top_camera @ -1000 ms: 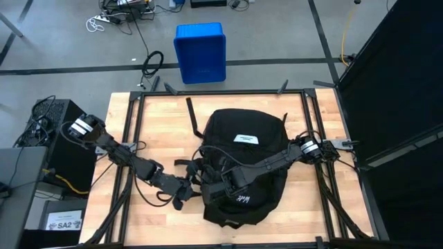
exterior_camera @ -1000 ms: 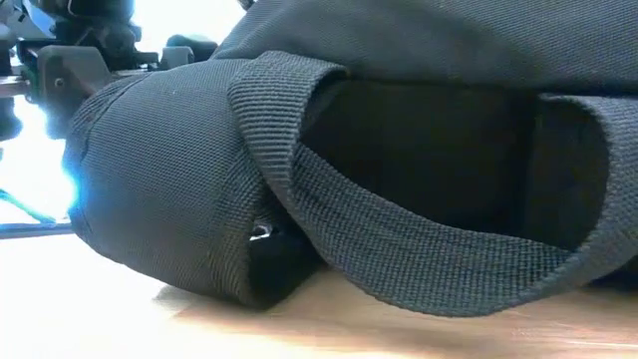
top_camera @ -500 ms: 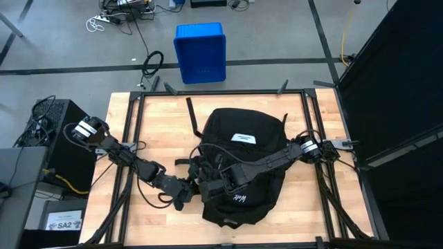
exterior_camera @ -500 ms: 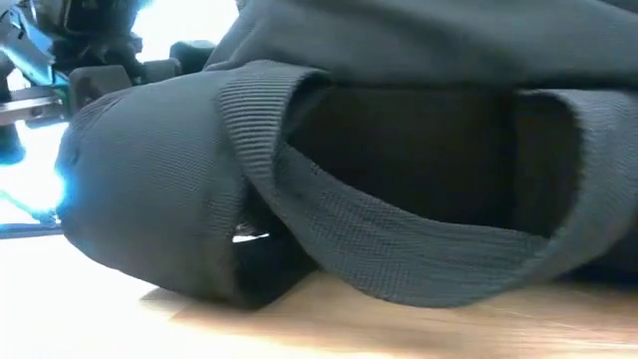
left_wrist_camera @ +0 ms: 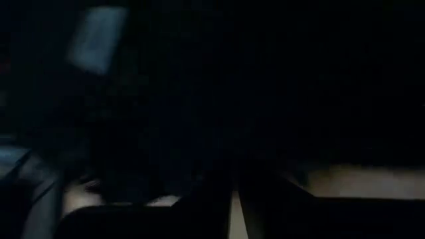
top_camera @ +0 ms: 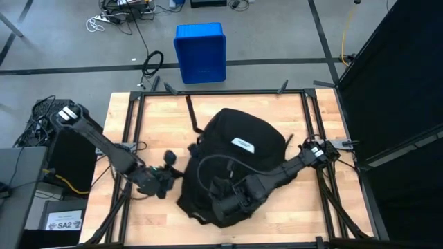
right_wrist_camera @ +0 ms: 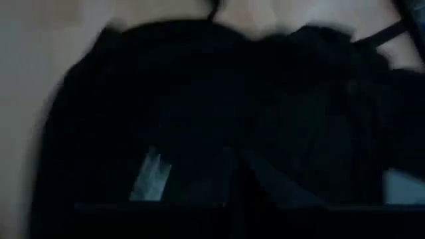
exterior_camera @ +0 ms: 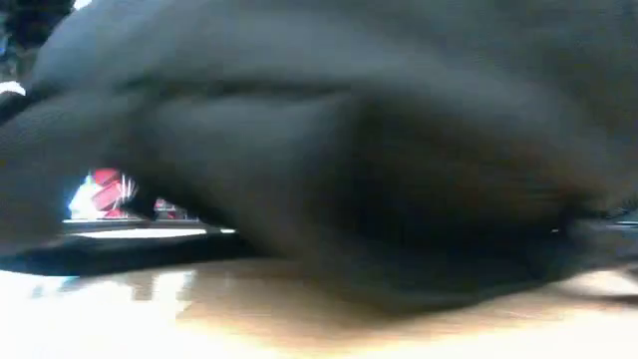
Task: Unpack backpack
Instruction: Open the black backpack
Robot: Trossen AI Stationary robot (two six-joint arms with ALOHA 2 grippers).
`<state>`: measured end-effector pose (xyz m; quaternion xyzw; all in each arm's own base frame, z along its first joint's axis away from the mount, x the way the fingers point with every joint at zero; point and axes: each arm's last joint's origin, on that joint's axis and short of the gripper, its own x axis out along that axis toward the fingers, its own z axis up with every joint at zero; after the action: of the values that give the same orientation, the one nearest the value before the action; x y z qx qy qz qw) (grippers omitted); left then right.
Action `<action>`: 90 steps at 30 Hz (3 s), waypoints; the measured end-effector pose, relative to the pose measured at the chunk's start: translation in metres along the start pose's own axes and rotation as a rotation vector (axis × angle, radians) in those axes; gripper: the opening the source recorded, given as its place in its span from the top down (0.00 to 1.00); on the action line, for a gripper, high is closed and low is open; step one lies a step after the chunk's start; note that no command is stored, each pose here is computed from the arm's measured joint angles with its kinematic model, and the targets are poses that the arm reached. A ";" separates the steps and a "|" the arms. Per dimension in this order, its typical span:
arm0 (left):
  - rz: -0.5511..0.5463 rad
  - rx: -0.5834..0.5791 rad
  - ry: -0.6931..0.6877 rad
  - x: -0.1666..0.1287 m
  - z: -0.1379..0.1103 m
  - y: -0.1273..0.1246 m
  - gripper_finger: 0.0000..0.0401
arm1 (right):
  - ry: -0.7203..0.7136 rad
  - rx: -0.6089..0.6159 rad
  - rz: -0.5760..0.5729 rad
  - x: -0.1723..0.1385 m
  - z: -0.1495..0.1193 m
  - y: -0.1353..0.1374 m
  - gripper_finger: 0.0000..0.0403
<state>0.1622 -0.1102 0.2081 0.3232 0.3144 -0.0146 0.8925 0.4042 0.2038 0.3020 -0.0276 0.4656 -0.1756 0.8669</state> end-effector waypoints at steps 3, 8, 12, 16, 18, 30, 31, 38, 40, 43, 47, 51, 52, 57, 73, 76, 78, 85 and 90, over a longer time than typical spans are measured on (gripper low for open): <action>0.038 -0.042 0.047 -0.012 -0.012 0.008 1.00 | 0.007 -0.010 -0.015 -0.002 -0.005 0.004 1.00; 0.056 -0.111 0.010 -0.025 -0.015 0.017 1.00 | 0.021 -0.023 -0.026 -0.007 -0.012 0.008 0.99; 0.058 -0.137 -0.020 -0.027 -0.013 0.018 1.00 | 0.043 -0.042 -0.007 -0.011 -0.017 0.013 0.98; 0.015 -0.146 -0.071 -0.025 -0.005 0.016 1.00 | 0.040 -0.029 -0.002 -0.013 -0.020 0.016 0.98; -0.008 -0.154 -0.106 -0.024 -0.001 0.015 1.00 | 0.035 -0.033 -0.005 -0.015 -0.021 0.018 0.99; -0.110 -0.123 0.010 0.001 -0.001 -0.007 1.00 | -0.006 -0.005 0.003 -0.013 -0.017 0.020 0.98; -0.115 -0.123 0.048 0.005 -0.004 -0.009 1.00 | -0.007 -0.005 0.002 -0.012 -0.017 0.020 0.98; -0.225 -0.132 0.081 0.036 0.001 -0.032 1.00 | -0.004 -0.009 -0.010 -0.008 -0.017 0.020 1.00; -0.284 -0.117 -0.024 0.045 0.012 -0.040 1.00 | -0.014 -0.014 -0.027 -0.007 -0.016 0.019 0.99; -0.357 -0.078 -0.228 0.057 0.031 -0.048 1.00 | -0.019 -0.009 -0.044 -0.004 -0.012 0.014 0.99; -0.363 -0.009 -0.392 0.063 0.045 -0.053 1.00 | -0.016 0.004 -0.053 0.000 -0.009 0.009 1.00; -0.297 0.007 -0.333 0.057 0.048 -0.044 1.00 | -0.050 0.036 -0.044 0.005 -0.001 0.006 0.99; -0.285 0.013 -0.308 0.054 0.048 -0.041 1.00 | -0.071 0.043 -0.033 0.006 0.003 0.006 0.99; -0.243 -0.029 -0.249 0.030 0.042 -0.020 1.00 | -0.195 -0.001 0.034 0.017 0.016 0.015 0.99; 0.030 -0.240 -0.128 0.026 -0.011 0.016 1.00 | -0.154 0.000 0.193 0.074 0.009 0.015 1.00; 0.029 -0.274 -0.139 0.034 -0.021 0.017 1.00 | -0.053 0.020 0.184 0.090 -0.008 0.013 1.00; 0.019 -0.292 -0.149 0.036 -0.024 0.018 1.00 | 0.024 0.042 0.153 0.096 -0.019 0.011 1.00; 0.004 -0.302 -0.159 0.038 -0.027 0.018 1.00 | 0.259 0.110 0.013 0.086 -0.053 0.010 1.00; -0.011 -0.315 -0.196 0.038 -0.023 0.019 1.00 | 0.330 0.129 -0.003 0.071 -0.068 0.021 1.00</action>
<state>0.1842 -0.0746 0.1837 0.1749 0.2261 -0.0017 0.9583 0.3903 0.2078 0.2020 0.0568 0.5894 -0.2088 0.7783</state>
